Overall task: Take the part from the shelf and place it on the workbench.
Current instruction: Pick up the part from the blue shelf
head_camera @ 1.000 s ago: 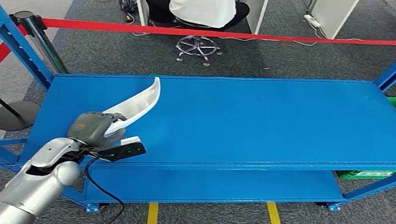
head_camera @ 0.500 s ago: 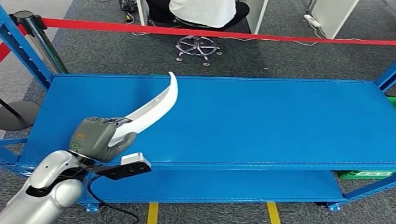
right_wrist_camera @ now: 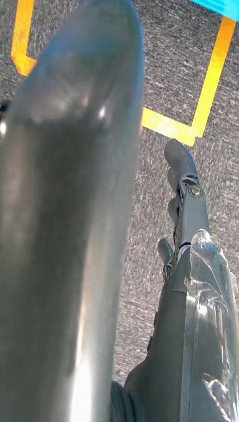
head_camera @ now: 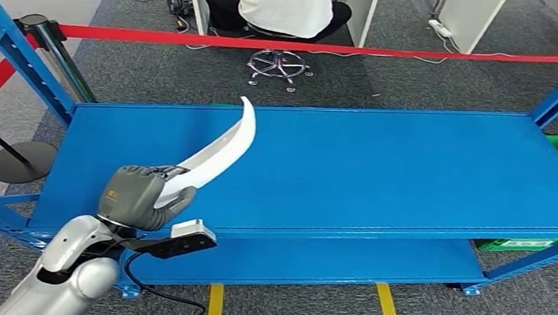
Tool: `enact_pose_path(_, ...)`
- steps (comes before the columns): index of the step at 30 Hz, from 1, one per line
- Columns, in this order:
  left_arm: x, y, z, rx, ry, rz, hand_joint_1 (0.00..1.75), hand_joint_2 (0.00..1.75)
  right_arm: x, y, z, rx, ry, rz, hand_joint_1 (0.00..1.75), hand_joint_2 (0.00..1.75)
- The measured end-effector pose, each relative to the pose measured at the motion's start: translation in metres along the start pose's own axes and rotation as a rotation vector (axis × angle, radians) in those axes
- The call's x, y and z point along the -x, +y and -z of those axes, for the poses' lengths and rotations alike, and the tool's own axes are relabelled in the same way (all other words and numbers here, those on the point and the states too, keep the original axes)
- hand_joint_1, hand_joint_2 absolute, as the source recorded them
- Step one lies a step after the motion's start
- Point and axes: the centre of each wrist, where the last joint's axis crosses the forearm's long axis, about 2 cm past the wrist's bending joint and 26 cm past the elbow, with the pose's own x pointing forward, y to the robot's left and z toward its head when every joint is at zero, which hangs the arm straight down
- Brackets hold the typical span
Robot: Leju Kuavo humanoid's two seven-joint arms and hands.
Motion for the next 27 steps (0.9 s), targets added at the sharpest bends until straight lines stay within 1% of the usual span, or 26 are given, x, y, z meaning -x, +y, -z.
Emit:
enact_pose_path(4,-0.019,-0.006,-0.003,-0.005,-0.055,0.013,1.75,1.75,0.003,0.001,-0.001,0.002,0.0,0.006,0.0,0.0)
enact_pose_path(7,-0.029,-0.012,-0.01,0.013,-0.077,0.012,1.75,1.75,0.006,0.001,-0.003,0.003,0.006,0.008,0.0,0.0)
enact_pose_path(11,-0.039,-0.013,-0.012,0.007,-0.109,0.006,1.75,1.75,0.005,0.0,-0.002,0.005,0.002,0.006,0.0,0.0)
enact_pose_path(16,-0.045,-0.011,-0.012,-0.005,-0.132,0.003,1.75,1.75,0.005,-0.001,-0.002,0.006,0.001,0.006,0.0,0.0)
enact_pose_path(27,-0.05,-0.012,-0.014,-0.008,-0.145,0.0,1.75,1.75,0.005,-0.001,-0.002,0.0,-0.003,0.013,0.0,0.0)
